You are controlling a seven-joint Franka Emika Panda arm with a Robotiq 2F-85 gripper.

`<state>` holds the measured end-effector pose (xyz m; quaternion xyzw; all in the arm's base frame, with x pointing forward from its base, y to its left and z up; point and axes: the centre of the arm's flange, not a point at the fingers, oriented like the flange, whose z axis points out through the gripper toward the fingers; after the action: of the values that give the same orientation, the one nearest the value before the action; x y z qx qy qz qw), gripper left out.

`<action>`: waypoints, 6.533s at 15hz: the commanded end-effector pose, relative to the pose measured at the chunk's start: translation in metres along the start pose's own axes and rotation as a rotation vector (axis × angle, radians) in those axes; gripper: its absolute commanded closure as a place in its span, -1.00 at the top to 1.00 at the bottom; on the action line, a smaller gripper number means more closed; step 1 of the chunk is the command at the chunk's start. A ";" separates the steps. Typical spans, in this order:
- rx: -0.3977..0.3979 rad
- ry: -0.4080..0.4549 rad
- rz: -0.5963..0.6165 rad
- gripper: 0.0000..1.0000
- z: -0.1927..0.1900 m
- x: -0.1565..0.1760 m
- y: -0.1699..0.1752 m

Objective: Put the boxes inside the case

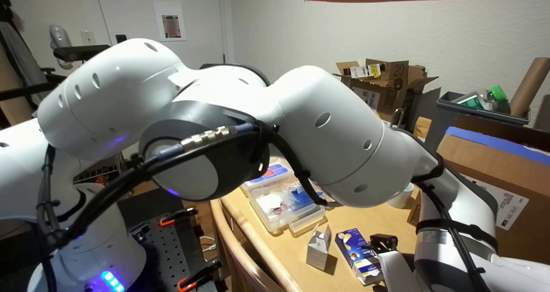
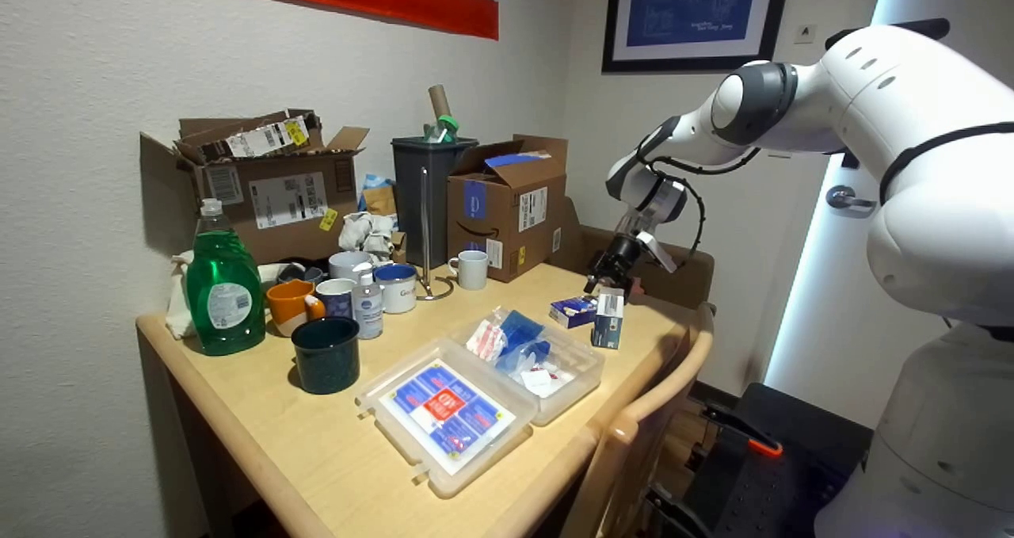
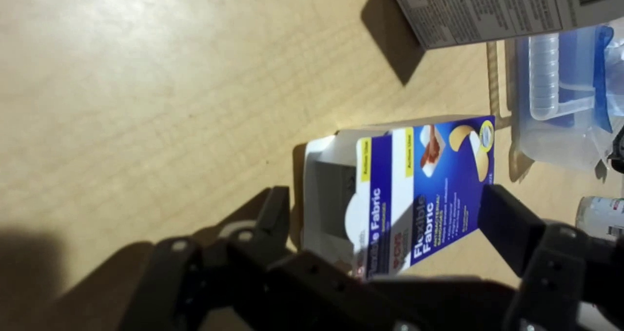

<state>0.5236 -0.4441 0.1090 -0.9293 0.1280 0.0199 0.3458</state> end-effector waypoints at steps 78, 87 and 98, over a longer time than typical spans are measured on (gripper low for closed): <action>-0.658 -0.110 0.101 1.00 0.047 0.050 -0.208; -0.710 0.069 0.150 0.47 0.056 0.066 -0.200; -0.756 0.131 0.169 -0.76 0.038 0.054 -0.204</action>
<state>0.6386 -0.2938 0.1918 -0.9785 0.2015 0.0420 -0.0122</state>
